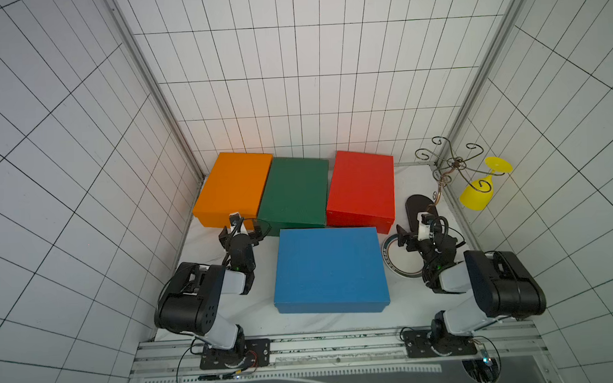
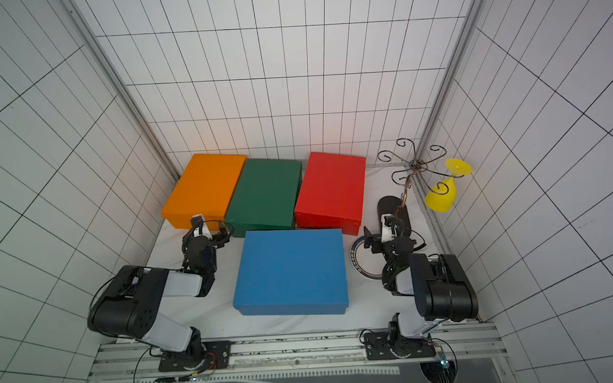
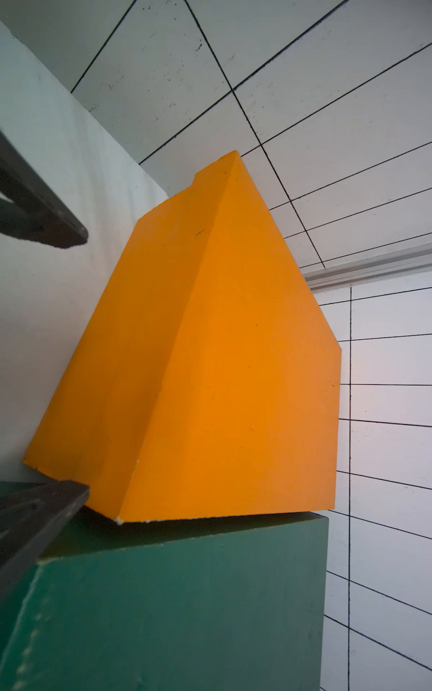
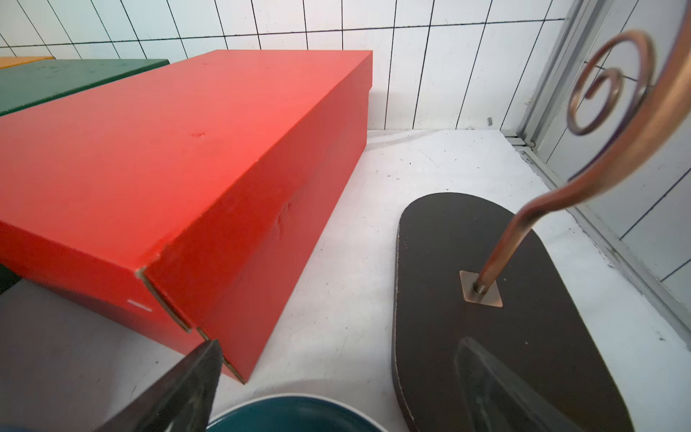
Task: Stack the shoeboxes
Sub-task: Pick up the shoebox from the center of the board.
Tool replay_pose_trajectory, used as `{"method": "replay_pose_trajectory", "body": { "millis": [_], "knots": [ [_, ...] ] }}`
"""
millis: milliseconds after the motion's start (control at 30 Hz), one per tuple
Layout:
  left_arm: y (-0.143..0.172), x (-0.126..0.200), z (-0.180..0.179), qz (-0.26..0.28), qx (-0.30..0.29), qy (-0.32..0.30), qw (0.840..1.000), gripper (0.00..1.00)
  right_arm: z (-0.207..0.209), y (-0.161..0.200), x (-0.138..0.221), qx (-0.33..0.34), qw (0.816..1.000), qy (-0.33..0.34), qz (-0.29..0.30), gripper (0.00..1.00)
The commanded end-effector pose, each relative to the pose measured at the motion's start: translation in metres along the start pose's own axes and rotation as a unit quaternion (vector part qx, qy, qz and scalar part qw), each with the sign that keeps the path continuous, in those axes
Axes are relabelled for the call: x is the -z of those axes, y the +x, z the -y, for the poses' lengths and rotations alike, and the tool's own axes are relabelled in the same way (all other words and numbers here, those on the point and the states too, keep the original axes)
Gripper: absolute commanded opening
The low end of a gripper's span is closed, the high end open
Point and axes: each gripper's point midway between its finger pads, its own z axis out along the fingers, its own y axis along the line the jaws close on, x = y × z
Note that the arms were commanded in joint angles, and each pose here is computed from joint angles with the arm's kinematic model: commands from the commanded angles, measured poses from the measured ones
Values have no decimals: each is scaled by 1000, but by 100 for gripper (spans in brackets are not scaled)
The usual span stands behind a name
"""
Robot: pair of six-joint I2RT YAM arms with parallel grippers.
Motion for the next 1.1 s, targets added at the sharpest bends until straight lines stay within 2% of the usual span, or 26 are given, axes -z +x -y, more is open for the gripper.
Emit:
{"method": "replay_pose_trajectory", "body": {
  "millis": [0, 733, 833, 933, 1067],
  "knots": [
    [-10, -4, -2, 18, 0, -8, 1000, 98, 4, -34, -9, 21, 998, 0, 53, 99],
    [-11, -4, -2, 19, 0, -8, 1000, 98, 5, -34, -9, 21, 998, 1, 53, 99],
    [-16, 1, 5, 31, -12, 8, 999, 98, 15, -41, -12, 9, 998, 31, 50, 99],
    [-30, 9, 4, 51, -16, -2, 999, 98, 27, -58, -15, -3, 997, 73, 28, 99],
    [-52, 2, 19, 21, -57, -30, 998, 98, 33, -84, -1, -22, 989, 135, 49, 99]
  ]
}}
